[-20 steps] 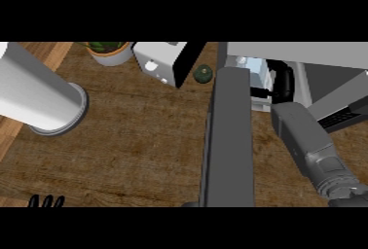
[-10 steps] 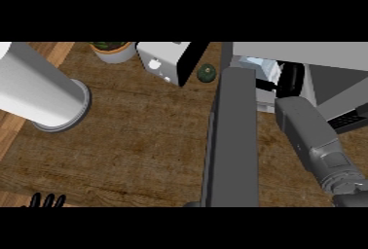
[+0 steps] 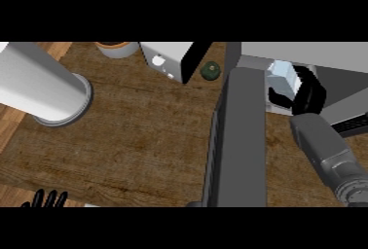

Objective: Pick up the milk, place it into the microwave and close the microwave

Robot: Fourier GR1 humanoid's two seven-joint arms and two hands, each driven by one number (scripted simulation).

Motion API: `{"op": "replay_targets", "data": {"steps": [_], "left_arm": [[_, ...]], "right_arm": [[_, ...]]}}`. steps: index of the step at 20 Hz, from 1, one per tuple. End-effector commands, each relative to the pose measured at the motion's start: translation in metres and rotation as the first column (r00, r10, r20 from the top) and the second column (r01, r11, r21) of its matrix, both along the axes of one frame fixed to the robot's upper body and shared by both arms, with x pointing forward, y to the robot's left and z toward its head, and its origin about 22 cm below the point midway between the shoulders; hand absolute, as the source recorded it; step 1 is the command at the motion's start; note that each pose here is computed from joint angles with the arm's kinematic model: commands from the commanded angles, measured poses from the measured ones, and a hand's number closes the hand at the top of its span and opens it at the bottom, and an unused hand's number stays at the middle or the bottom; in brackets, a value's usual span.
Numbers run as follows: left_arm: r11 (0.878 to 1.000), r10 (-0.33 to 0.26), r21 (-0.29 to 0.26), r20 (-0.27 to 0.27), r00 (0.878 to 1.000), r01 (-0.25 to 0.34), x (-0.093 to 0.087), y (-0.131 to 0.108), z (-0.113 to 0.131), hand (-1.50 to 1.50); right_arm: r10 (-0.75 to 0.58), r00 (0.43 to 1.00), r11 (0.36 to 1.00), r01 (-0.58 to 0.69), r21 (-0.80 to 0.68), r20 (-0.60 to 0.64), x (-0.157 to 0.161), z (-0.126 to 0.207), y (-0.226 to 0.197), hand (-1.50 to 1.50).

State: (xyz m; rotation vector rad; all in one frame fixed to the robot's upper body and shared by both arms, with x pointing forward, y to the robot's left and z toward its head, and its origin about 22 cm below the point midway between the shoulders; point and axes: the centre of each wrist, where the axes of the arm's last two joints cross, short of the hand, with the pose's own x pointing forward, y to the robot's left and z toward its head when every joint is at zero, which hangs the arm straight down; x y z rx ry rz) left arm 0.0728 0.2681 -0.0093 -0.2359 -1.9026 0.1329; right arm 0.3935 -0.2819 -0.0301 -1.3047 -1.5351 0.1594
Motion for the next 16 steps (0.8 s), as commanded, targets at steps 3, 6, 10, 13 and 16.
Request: {"op": "replay_targets", "data": {"steps": [3,6,10,13,16], "left_arm": [[0.999,-0.027,0.026,0.008,1.000,0.027,0.007,-0.001,-0.001,-1.50],[1.000,-0.016,0.021,-0.007,1.000,0.016,0.006,0.001,-0.005,-1.50],[1.000,-0.004,0.015,0.003,1.000,0.003,0.014,-0.002,-0.002,-1.50],[1.000,0.007,-0.001,0.006,1.000,-0.007,0.014,-0.002,-0.007,-1.50],[1.000,-0.014,0.021,0.015,1.000,0.013,0.014,0.000,-0.004,-1.50]], "right_arm": [[-0.195,0.979,0.972,0.186,-0.144,-0.053,-0.017,-0.020,-0.008,-1.50],[0.243,0.969,0.961,-0.248,-0.122,-0.056,0.015,0.012,0.038,-1.50],[0.346,0.935,0.932,-0.352,-0.084,-0.082,0.018,0.012,0.062,-1.50],[0.382,0.920,0.920,-0.388,-0.063,-0.085,0.016,0.008,0.074,-1.50],[0.432,0.896,0.900,-0.436,-0.021,-0.098,0.021,0.015,0.082,-1.50]]}}
